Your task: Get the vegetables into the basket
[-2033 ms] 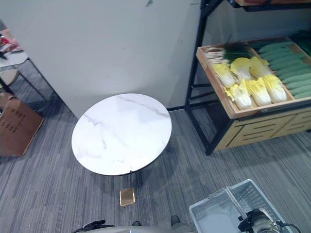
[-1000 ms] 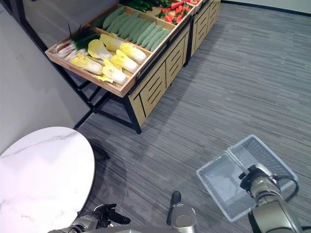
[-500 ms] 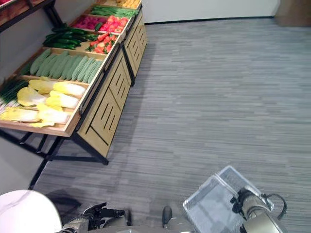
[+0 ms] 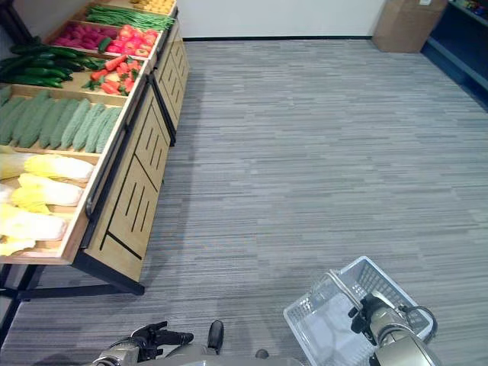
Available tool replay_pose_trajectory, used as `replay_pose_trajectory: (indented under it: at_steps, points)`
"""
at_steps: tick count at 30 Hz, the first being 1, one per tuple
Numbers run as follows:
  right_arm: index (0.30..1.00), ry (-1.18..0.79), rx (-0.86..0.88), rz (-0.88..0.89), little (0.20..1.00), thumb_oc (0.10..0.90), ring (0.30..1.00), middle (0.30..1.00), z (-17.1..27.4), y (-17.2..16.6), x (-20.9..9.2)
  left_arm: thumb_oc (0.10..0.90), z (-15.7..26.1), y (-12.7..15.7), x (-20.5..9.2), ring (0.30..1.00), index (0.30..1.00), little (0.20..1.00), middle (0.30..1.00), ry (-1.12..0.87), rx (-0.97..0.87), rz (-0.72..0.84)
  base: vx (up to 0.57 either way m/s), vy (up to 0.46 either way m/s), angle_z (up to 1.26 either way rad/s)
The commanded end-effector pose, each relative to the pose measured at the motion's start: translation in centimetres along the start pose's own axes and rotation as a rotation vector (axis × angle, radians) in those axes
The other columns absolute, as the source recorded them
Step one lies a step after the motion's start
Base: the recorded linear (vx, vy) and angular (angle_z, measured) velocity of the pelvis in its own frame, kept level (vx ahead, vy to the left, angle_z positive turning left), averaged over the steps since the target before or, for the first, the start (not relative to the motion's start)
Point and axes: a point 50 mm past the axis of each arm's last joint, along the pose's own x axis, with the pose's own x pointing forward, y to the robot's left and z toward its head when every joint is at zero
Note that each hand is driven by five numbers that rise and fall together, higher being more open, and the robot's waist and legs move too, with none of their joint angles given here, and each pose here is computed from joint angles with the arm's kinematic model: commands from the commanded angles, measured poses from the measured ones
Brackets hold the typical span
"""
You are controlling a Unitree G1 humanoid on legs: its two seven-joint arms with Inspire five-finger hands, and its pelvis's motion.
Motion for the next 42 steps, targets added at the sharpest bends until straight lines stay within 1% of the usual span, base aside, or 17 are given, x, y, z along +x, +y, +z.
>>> replay_pose_trajectory:
  at_steps: [1,4,21,33,36,37,42]
  points:
    - [0.3,0.022,0.026,-0.106,0.3,0.4,0.3,0.3,-0.7,-3.3,-0.2,0.9,-4.7,3.6,-0.8,1.0,1.0,1.0,1.0,0.185,0.131,0.118,0.07,0.079,0.04]
    - [0.3,0.021,0.034,-0.082,0.3,0.4,0.3,0.3,-0.7,-2.3,-0.1,0.9,-4.6,4.1,-0.9,1.0,1.0,1.0,1.0,0.188,0.134,0.132,0.05,0.076,0.01]
    - [0.3,0.019,0.038,-0.039,0.3,0.4,0.3,0.3,-0.5,-0.8,0.0,0.9,-4.3,4.6,-1.0,1.0,1.0,1.0,1.0,0.192,0.154,0.148,0.02,0.032,-0.02]
    - [0.3,0.01,0.042,-0.038,0.3,0.4,0.3,0.3,0.1,-0.9,0.0,0.9,-3.9,5.3,-1.0,1.0,1.0,1.0,1.0,0.185,0.138,0.17,0.01,0.046,-0.07]
    - [0.3,0.0,0.056,-0.043,0.3,0.4,0.3,0.3,0.3,-1.0,0.0,0.9,-3.3,5.4,-1.0,1.0,1.0,1.0,1.0,0.168,0.144,0.174,-0.02,0.07,-0.15]
    - [0.3,-0.011,0.062,-0.056,0.3,0.4,0.3,0.3,0.7,-1.5,0.0,0.9,-2.7,5.4,-0.9,1.0,1.0,1.0,1.0,0.146,0.147,0.175,-0.02,0.101,-0.2]
    - [0.3,-0.003,0.074,-0.053,0.3,0.4,0.3,0.3,0.4,-1.4,0.0,0.9,-2.3,5.4,-0.8,1.0,1.0,1.0,1.0,0.135,0.137,0.172,0.11,0.063,-0.04]
